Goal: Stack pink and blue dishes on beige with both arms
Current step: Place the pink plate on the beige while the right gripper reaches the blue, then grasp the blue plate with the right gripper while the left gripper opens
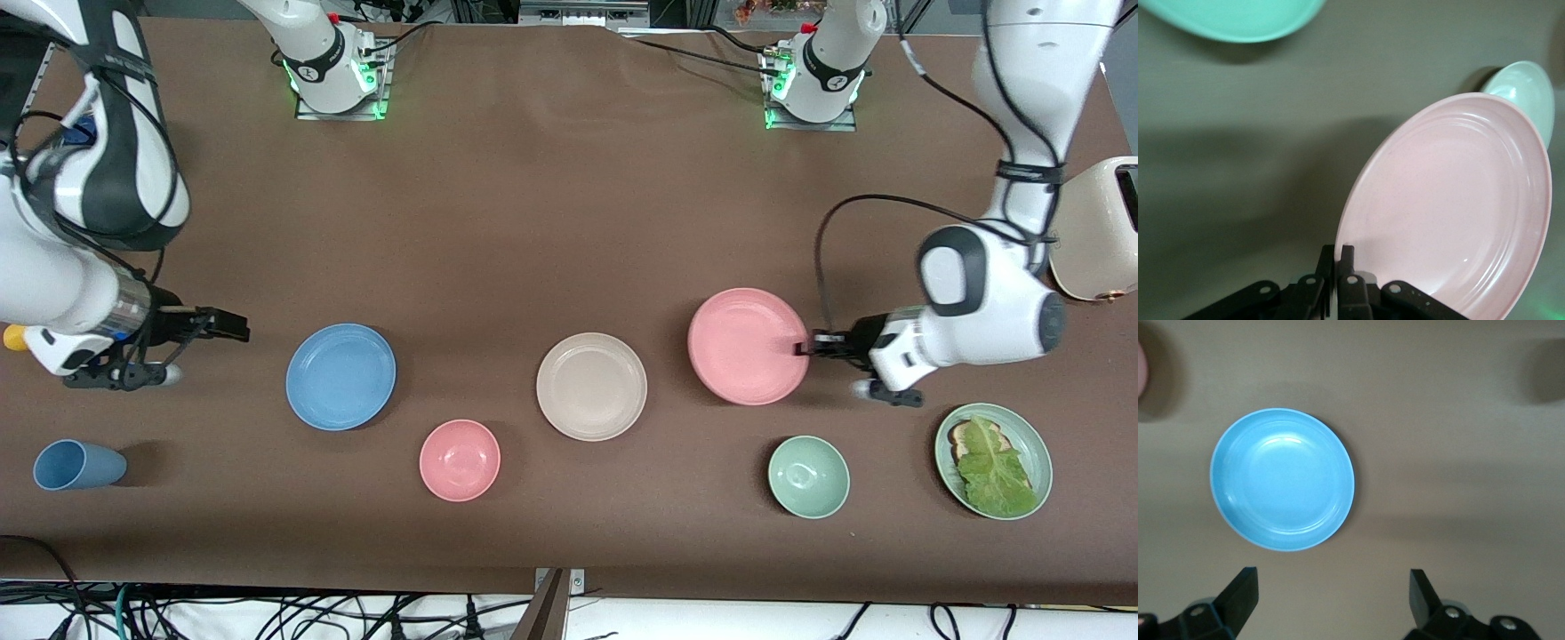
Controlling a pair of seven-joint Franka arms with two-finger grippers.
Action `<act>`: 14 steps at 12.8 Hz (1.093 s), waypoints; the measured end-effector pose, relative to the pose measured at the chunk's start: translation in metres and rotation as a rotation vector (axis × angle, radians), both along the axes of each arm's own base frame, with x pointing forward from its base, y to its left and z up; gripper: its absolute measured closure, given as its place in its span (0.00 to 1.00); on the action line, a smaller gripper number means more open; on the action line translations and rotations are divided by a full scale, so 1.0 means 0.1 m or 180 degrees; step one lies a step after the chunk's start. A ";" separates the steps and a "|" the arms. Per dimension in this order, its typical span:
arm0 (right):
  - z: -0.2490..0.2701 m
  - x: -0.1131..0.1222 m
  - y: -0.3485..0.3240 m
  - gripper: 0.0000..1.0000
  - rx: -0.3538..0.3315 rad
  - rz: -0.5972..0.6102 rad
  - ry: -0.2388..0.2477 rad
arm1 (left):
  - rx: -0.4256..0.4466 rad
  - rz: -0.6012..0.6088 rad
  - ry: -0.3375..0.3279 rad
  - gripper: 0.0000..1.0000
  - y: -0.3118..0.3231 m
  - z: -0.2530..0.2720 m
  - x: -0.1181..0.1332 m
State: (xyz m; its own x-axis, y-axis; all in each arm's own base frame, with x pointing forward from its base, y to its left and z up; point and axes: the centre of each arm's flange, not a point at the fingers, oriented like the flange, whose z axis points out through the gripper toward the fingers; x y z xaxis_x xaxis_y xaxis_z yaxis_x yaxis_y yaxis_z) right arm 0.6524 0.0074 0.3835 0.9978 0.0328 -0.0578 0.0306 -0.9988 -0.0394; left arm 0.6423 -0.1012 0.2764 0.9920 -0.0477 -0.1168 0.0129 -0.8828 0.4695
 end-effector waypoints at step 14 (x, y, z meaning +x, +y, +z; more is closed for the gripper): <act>-1.63 -0.46 -0.01 0.00 -0.0048 -0.0046 -0.0487 | 0.0231 0.0797 0.0005 0.95 -2.21 -0.42 -0.13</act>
State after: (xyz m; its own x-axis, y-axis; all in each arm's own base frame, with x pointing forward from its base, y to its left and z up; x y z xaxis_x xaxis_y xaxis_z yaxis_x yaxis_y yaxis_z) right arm 0.6069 0.0064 0.2208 0.9953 0.0186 0.0947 0.0206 -0.9996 -0.0203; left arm 0.6297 -0.3225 0.2347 0.9717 0.2079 -0.1126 0.2359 -0.8834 0.4048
